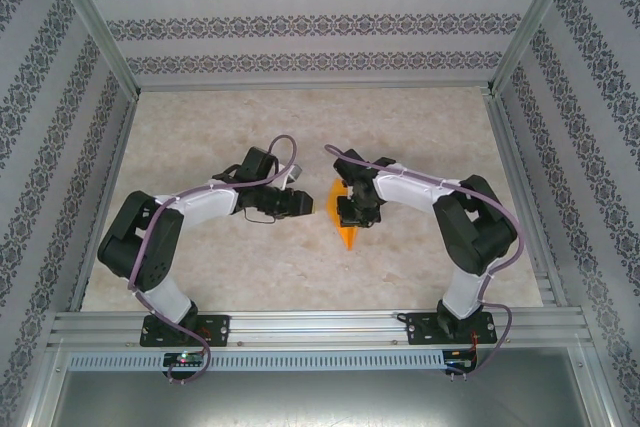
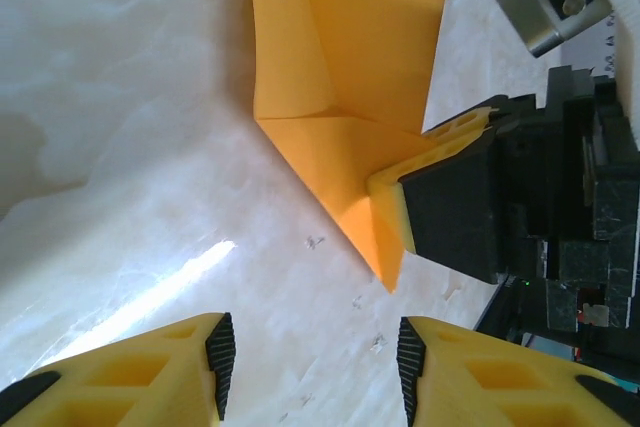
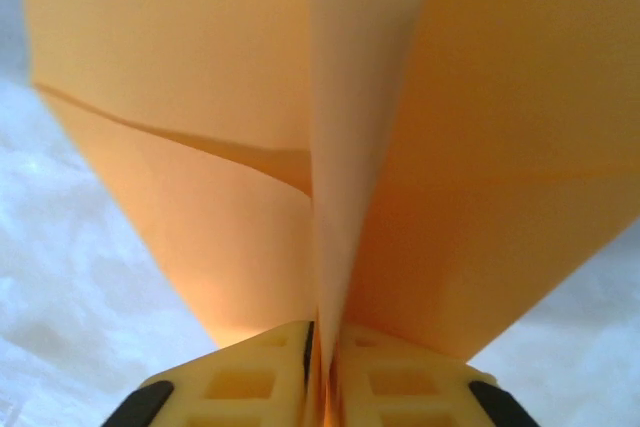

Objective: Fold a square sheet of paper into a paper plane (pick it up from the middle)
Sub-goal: Move a paper plane to the center of the table.

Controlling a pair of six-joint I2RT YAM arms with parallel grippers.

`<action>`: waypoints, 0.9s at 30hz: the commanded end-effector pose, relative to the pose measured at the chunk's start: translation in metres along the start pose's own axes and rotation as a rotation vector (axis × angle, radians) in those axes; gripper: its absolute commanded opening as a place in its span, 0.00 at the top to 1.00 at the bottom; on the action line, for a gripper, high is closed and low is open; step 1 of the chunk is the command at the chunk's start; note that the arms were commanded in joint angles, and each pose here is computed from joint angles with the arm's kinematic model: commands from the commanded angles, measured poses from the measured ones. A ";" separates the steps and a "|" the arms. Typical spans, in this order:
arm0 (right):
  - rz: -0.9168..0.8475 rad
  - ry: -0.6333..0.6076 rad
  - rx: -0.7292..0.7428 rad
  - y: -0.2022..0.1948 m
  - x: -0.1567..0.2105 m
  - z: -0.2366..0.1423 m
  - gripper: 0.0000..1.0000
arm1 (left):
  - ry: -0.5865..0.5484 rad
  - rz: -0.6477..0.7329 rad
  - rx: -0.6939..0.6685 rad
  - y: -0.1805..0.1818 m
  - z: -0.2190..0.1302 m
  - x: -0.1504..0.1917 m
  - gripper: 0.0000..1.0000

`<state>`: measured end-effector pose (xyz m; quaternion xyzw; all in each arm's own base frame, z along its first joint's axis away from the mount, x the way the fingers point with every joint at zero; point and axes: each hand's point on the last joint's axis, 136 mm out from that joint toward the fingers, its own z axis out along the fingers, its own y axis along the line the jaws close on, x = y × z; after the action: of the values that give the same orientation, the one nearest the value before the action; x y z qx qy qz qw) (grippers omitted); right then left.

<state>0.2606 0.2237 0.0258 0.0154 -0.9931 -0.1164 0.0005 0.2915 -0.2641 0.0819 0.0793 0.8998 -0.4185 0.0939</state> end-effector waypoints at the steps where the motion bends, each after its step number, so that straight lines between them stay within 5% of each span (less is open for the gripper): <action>1: -0.028 -0.011 0.048 0.002 -0.003 0.004 0.83 | 0.014 -0.009 -0.045 0.012 -0.005 0.008 0.50; 27: -0.187 -0.018 0.237 0.021 0.002 0.026 0.87 | 0.040 -0.012 -0.108 0.026 -0.006 0.020 0.49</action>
<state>0.2597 0.2579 0.0127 0.0951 -0.9946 -0.0316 -0.0265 0.2811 -0.2514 0.0628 0.0721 0.9175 -0.3836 0.0761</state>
